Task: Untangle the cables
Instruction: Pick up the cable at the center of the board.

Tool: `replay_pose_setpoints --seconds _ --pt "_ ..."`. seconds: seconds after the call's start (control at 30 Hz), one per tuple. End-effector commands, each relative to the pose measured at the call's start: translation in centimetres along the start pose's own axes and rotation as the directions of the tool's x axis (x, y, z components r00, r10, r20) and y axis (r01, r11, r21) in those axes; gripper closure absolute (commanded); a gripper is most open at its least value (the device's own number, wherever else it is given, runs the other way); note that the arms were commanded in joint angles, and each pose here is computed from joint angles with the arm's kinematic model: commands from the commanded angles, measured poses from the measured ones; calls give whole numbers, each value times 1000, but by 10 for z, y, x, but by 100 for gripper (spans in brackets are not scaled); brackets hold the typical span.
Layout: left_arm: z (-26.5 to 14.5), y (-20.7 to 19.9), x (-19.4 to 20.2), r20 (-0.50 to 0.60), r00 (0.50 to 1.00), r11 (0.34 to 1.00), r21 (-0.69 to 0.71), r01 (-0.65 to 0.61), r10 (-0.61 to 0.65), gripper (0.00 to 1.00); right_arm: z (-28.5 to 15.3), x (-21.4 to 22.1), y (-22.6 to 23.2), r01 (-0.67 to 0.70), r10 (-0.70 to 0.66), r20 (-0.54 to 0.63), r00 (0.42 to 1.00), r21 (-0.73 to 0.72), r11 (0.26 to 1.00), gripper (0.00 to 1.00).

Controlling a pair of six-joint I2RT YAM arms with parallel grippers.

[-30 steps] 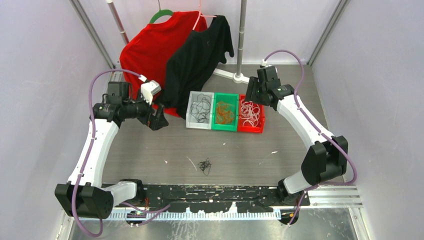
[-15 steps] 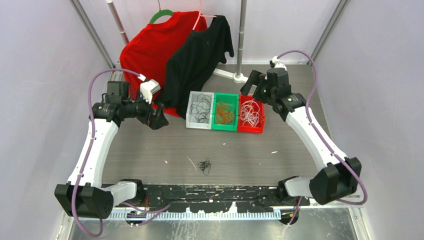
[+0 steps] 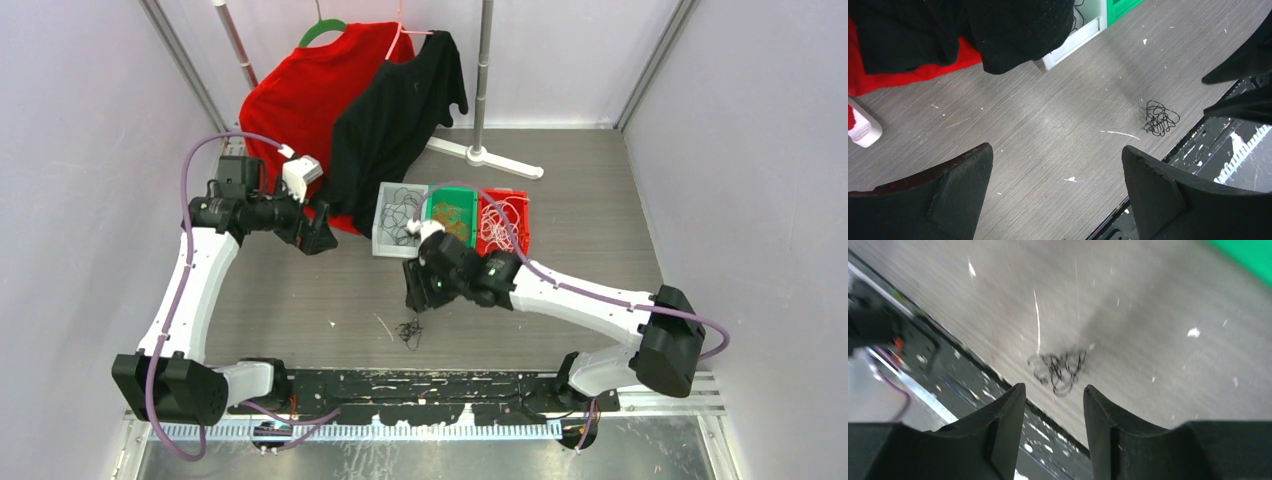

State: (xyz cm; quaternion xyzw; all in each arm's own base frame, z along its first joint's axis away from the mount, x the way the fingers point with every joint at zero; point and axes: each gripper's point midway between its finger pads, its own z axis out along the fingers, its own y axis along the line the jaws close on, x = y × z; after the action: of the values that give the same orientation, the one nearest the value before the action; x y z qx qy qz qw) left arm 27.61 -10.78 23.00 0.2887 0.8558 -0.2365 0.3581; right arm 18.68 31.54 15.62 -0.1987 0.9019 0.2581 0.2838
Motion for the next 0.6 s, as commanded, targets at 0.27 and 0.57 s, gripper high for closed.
replay_pose_setpoints --seconds 0.27,0.57 --pt "-5 -13 -6 10 1000 998 68 -1 1 0 40 83 19 123 -116 -173 978 32 992 51" --pt "-8 -23 -1 -4 1000 994 112 -3 3 0 71 59 16 175 -159 -129 979 121 977 82"
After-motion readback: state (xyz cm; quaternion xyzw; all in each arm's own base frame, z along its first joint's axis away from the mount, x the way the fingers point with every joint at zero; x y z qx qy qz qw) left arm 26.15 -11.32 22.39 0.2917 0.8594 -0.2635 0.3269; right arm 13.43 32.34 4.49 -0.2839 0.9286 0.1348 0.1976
